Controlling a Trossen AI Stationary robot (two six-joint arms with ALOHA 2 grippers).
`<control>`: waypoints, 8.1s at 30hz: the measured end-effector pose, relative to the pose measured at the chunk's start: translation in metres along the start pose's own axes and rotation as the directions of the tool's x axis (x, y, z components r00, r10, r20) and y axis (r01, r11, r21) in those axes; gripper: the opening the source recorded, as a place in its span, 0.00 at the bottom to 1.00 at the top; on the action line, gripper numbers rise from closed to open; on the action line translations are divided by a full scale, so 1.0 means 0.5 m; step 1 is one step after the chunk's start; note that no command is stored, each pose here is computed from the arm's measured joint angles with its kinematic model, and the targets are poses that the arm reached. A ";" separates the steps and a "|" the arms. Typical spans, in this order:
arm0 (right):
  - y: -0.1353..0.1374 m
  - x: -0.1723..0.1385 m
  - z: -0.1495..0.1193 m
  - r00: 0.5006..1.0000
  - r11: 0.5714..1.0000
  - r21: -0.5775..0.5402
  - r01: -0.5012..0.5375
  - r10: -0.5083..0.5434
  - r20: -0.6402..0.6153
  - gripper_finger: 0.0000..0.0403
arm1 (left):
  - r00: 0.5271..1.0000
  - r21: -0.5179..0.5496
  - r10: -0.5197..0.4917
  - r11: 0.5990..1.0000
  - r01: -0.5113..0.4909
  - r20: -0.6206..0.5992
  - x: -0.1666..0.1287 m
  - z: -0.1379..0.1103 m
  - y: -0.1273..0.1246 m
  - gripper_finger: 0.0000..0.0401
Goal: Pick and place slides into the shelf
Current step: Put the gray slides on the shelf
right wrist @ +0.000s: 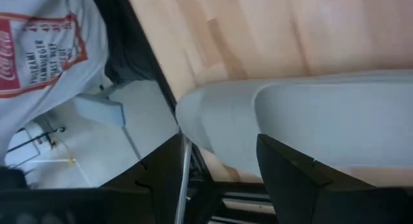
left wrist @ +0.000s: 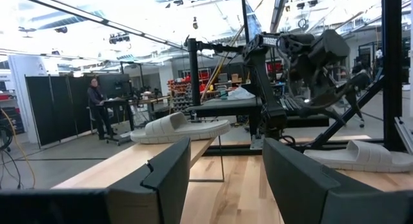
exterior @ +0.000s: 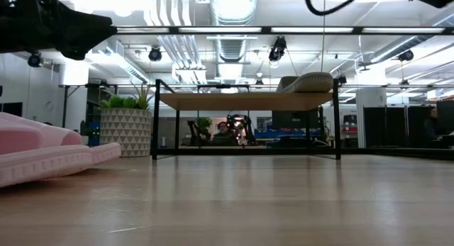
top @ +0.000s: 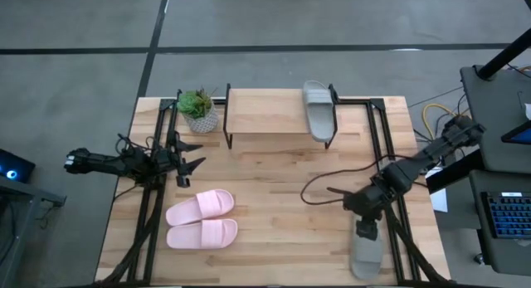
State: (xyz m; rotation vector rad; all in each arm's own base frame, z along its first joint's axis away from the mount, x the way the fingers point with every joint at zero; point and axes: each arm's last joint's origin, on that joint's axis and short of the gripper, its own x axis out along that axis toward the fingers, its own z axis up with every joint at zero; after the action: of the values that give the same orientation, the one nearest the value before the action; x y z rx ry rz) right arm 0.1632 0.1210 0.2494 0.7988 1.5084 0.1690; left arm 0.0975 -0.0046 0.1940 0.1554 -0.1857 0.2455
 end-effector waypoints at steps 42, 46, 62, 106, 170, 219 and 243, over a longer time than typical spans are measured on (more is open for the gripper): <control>-0.039 0.195 0.022 0.966 0.994 -0.107 0.020 -0.047 -0.254 0.50 | 0.999 0.000 0.050 0.999 -0.050 -0.007 0.000 0.000 0.003 0.45; -0.040 0.200 0.023 0.964 0.994 -0.107 0.018 -0.045 -0.262 0.44 | 0.999 -0.001 0.050 0.999 -0.050 -0.006 0.000 0.000 0.003 0.45; -0.025 0.192 0.027 0.977 0.989 -0.143 -0.046 0.015 -0.215 0.03 | 0.999 -0.001 0.050 0.999 -0.050 -0.006 0.000 0.000 0.003 0.45; 0.148 -0.042 0.150 -0.150 0.537 0.350 0.767 -0.380 0.913 0.02 | 0.977 -0.061 -0.128 0.988 0.140 0.171 0.050 0.040 -0.022 0.69; 0.209 -0.122 0.218 -0.084 0.478 0.153 0.865 -0.163 0.983 0.04 | 0.993 0.194 -0.105 0.977 0.091 0.061 0.368 0.139 -0.084 0.04; 0.229 -0.123 0.173 0.122 -0.543 -0.181 0.820 -0.143 0.982 0.45 | 0.903 -0.568 -0.345 0.810 0.149 -0.255 0.330 0.110 0.012 0.03; 0.199 -0.077 0.199 0.101 -0.730 -0.298 0.616 -0.302 0.948 0.43 | 0.812 -0.699 -0.522 0.682 0.213 -0.261 0.424 0.083 -0.010 0.03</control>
State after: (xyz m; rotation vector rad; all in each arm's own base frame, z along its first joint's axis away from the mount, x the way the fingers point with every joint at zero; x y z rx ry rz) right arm 0.2878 0.1369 0.3236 -1.7159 0.7844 -0.0283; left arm 0.2939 0.0311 0.2761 -0.5611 0.2339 -0.2221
